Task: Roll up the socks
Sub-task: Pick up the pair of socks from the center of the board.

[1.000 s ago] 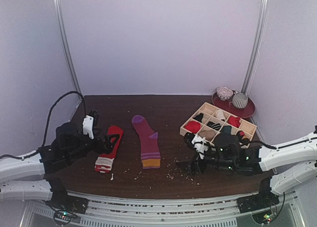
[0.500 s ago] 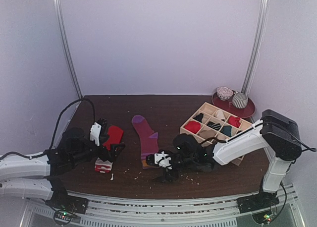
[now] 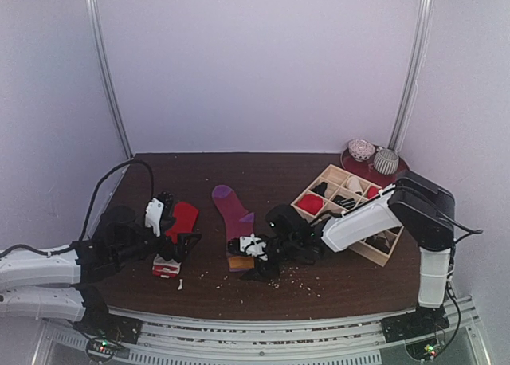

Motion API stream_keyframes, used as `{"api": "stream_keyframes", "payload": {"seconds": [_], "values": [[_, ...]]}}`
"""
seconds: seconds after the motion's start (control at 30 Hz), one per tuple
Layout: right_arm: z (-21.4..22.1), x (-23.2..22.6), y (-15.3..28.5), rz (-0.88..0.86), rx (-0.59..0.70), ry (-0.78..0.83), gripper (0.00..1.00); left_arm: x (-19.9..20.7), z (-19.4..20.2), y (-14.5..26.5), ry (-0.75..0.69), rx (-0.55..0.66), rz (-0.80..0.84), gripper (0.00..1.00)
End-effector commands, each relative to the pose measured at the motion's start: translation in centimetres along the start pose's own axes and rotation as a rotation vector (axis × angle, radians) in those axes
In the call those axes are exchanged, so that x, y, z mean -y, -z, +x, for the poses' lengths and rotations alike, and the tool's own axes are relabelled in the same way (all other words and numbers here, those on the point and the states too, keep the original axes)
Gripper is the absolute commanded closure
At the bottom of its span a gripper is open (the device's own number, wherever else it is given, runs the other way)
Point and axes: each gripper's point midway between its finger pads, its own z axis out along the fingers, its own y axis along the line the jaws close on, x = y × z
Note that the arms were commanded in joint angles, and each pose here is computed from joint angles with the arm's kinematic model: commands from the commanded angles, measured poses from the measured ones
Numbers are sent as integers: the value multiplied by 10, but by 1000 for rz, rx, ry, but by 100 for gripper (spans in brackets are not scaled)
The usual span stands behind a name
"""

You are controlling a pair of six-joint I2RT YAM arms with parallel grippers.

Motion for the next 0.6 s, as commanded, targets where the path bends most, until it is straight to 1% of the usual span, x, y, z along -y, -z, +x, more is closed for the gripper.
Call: {"api": "stream_keyframes", "payload": {"seconds": [0.0,0.07,0.1,0.13,0.23,0.3,0.33,0.4,0.43,0.5,0.57], "values": [[16,0,-10,-8,-52,-28,33,5,-7,1,-24,28,26,2],[23,0,-13,-6,-71,-52,39,7,-6,1,-27,29,41,2],[27,0,-14,-3,-84,-67,47,8,-6,1,-27,32,48,2],[30,0,-15,-4,-96,-83,53,9,-6,1,-27,31,53,2],[40,-1,-13,8,-133,-146,65,11,-3,1,-23,30,67,2],[43,-3,-12,4,-150,-215,73,15,-2,1,-26,31,90,6],[43,-3,-12,2,-153,-265,77,17,0,1,-29,29,104,8],[42,-8,-11,-47,-158,-376,90,21,4,0,-33,22,127,12],[41,-11,-11,-74,-151,-440,94,23,6,0,-33,21,142,15],[42,-12,-11,-115,-156,-589,98,32,12,2,-38,27,194,17],[43,-20,-11,-182,-172,-700,100,44,17,6,-57,49,248,18]]}}
